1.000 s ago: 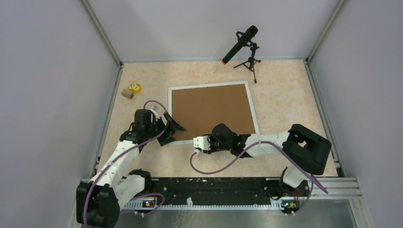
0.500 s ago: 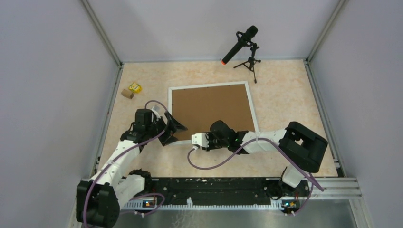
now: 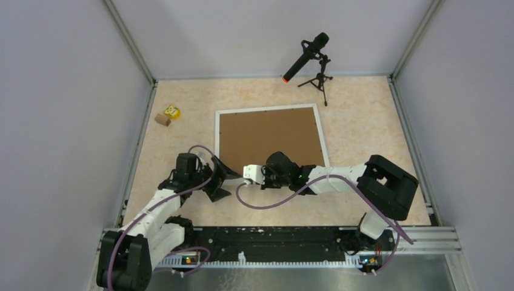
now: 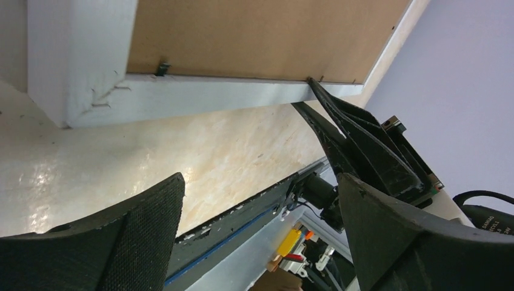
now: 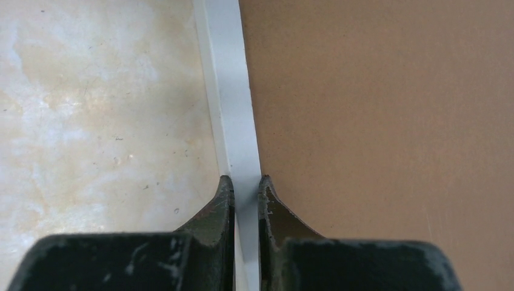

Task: Put the photo into the frame

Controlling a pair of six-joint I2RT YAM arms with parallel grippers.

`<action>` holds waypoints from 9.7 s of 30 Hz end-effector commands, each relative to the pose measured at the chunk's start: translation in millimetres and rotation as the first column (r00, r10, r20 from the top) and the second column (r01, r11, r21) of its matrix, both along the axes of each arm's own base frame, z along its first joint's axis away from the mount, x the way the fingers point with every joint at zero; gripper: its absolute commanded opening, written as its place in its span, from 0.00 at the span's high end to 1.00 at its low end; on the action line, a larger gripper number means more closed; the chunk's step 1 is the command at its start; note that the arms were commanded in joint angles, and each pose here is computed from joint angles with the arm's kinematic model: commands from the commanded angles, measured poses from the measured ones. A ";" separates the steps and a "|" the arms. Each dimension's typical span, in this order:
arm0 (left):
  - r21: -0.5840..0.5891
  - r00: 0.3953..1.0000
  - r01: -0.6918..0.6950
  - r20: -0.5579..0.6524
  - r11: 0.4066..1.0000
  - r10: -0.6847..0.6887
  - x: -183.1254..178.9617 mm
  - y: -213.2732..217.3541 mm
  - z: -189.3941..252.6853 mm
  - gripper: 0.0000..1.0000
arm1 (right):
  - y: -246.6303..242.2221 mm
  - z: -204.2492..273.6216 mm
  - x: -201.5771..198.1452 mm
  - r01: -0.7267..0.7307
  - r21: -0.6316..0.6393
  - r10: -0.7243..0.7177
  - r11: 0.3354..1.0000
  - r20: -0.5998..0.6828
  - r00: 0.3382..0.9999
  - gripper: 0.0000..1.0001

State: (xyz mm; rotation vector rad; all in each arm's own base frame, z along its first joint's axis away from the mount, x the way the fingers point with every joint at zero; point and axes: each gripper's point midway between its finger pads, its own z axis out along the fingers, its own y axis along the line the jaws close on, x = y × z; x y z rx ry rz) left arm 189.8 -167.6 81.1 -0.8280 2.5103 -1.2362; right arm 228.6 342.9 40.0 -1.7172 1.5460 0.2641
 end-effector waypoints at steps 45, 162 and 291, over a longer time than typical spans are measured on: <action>-0.075 0.853 -0.432 0.291 0.899 0.434 99.3 37.5 37.9 1.00 | 36.5 95.3 -5.4 0.561 0.283 -0.460 0.777 -0.353 0.815 0.35; 0.369 0.995 -0.029 0.100 0.929 -0.009 140.5 61.7 -51.0 0.02 | -52.0 53.2 19.4 0.836 -0.016 -0.687 0.548 -0.578 0.440 0.35; -0.226 0.895 -0.333 0.230 0.915 0.383 116.5 57.7 195.6 1.00 | -18.4 181.8 -34.2 0.021 0.515 -0.335 0.857 0.525 0.783 0.19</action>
